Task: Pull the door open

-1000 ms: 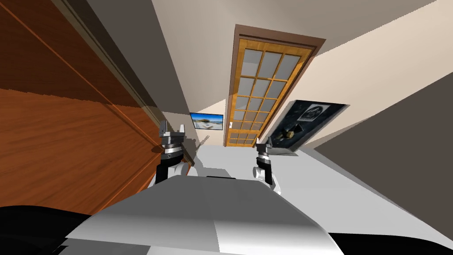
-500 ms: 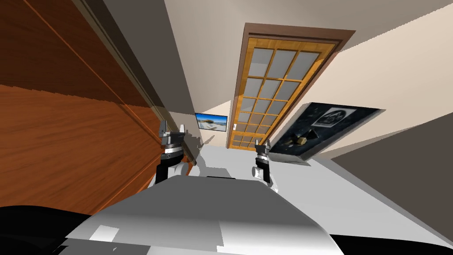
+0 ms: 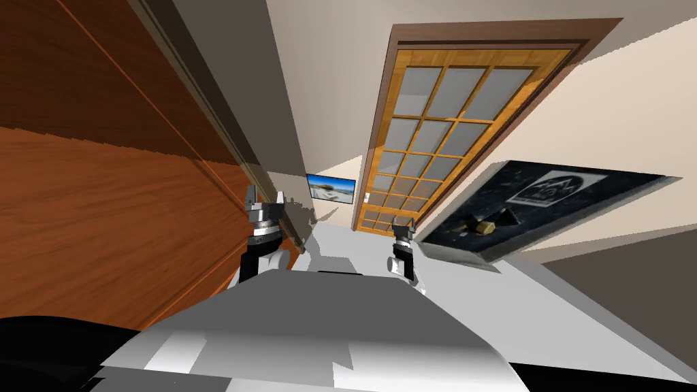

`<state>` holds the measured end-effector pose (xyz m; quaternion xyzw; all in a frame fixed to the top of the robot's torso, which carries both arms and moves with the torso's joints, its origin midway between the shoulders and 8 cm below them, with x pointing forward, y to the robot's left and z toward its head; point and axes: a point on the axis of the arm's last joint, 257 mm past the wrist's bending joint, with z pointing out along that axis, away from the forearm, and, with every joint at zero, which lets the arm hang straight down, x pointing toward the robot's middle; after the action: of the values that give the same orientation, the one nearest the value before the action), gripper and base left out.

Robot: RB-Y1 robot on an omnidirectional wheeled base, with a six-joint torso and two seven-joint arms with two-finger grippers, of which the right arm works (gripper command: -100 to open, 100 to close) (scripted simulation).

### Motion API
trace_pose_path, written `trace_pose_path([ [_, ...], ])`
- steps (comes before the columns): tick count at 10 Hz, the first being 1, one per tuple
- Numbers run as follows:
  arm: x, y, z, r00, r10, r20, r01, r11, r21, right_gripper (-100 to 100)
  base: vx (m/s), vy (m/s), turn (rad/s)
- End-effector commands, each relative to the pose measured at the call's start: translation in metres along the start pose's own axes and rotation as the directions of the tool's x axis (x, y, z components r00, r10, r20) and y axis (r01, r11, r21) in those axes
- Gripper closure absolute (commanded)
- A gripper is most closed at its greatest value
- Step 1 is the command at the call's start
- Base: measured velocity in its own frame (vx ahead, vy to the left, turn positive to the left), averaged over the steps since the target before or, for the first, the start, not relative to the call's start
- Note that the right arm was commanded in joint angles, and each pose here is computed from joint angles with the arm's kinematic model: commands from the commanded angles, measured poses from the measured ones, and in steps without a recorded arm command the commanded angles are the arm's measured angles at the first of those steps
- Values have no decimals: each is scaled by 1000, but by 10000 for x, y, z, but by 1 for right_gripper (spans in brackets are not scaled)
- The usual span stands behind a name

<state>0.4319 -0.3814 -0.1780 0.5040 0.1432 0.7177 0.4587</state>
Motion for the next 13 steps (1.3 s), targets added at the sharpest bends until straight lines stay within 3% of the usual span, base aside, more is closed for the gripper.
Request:
trace_pose_path([
  [1,-132,-60,-8,998,54,30,-54,999,2,-100,91,-19,206],
  [3,-247,-129,-45,995,83,57,-84,996,9,-100,61,-23,105],
  [6,-502,-259,-113,978,173,120,-175,985,4,-100,85,-26,203],
  [7,-503,-261,-114,977,173,121,-175,985,5,-100,70,-24,51],
  [10,-733,-380,-193,949,260,180,-262,965,-12,-100,73,-29,175],
  [13,-955,-509,-299,910,338,241,-340,940,-36,-100,94,-47,188],
])
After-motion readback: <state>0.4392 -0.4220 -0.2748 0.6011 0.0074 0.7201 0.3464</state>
